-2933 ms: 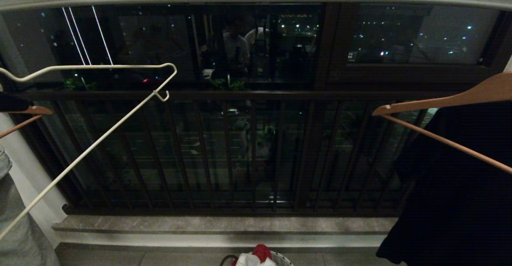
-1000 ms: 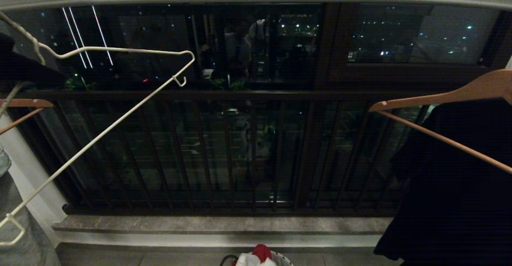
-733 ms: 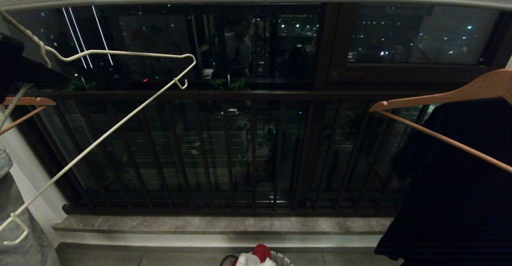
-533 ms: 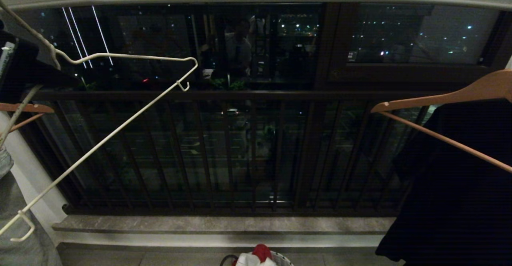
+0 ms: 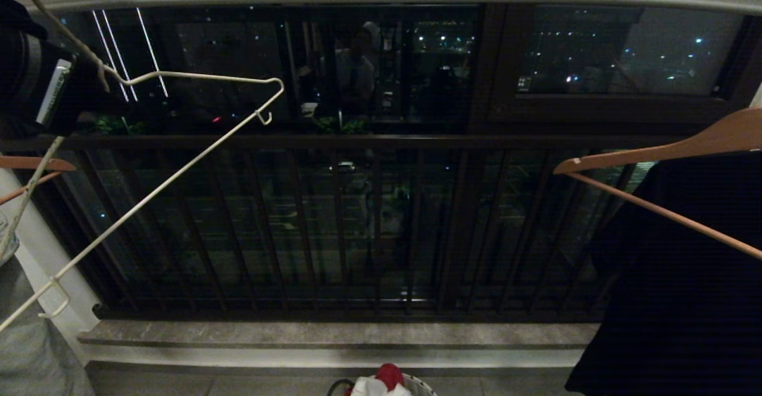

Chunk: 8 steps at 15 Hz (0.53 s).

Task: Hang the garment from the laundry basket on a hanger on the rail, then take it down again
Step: Hang the clothes rack on the clothesline

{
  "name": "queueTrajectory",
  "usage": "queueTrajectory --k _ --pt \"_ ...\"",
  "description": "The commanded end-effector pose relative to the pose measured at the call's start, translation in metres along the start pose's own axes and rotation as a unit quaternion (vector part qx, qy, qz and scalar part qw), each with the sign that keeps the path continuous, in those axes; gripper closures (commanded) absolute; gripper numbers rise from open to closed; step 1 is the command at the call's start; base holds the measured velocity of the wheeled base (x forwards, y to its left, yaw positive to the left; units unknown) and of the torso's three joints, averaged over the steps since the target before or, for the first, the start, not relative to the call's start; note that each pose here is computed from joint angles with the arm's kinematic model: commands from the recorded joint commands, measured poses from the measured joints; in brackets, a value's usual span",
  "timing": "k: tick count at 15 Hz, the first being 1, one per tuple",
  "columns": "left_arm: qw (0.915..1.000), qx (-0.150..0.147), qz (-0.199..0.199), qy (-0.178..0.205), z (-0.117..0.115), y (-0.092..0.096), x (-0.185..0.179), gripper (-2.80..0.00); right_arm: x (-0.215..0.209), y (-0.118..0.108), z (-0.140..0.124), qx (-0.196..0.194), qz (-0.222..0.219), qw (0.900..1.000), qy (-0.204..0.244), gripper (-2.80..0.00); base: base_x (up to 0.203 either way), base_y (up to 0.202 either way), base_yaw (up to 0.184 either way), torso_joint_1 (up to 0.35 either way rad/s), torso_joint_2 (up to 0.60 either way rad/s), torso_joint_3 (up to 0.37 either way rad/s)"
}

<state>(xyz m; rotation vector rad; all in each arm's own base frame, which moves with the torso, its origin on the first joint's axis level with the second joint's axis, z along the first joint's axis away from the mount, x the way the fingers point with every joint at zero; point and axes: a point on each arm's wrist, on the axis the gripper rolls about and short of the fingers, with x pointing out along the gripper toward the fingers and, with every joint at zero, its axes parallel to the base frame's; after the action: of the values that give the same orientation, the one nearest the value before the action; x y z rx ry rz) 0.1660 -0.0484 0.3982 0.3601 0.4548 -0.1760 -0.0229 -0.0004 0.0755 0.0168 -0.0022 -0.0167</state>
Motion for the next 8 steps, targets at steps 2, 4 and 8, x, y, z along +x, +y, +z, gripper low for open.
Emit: queueTrajectory --k 2,4,8 --pt "1.0000 0.003 -0.001 0.009 0.001 -0.001 0.007 0.00 0.000 0.000 0.000 0.000 0.000 1.000 0.000 0.00 0.000 0.000 0.000 0.000 0.00 0.000" --pt "0.9999 0.003 -0.002 0.014 0.001 -0.002 0.011 0.00 0.000 0.000 0.000 0.000 0.000 1.000 0.000 0.00 0.000 0.000 0.000 0.000 0.00 0.000" --pt "0.9997 0.005 -0.004 0.023 0.002 -0.003 0.019 0.00 0.000 0.000 0.000 0.000 0.000 1.000 0.000 0.00 0.000 0.000 0.000 0.000 0.00 0.000"
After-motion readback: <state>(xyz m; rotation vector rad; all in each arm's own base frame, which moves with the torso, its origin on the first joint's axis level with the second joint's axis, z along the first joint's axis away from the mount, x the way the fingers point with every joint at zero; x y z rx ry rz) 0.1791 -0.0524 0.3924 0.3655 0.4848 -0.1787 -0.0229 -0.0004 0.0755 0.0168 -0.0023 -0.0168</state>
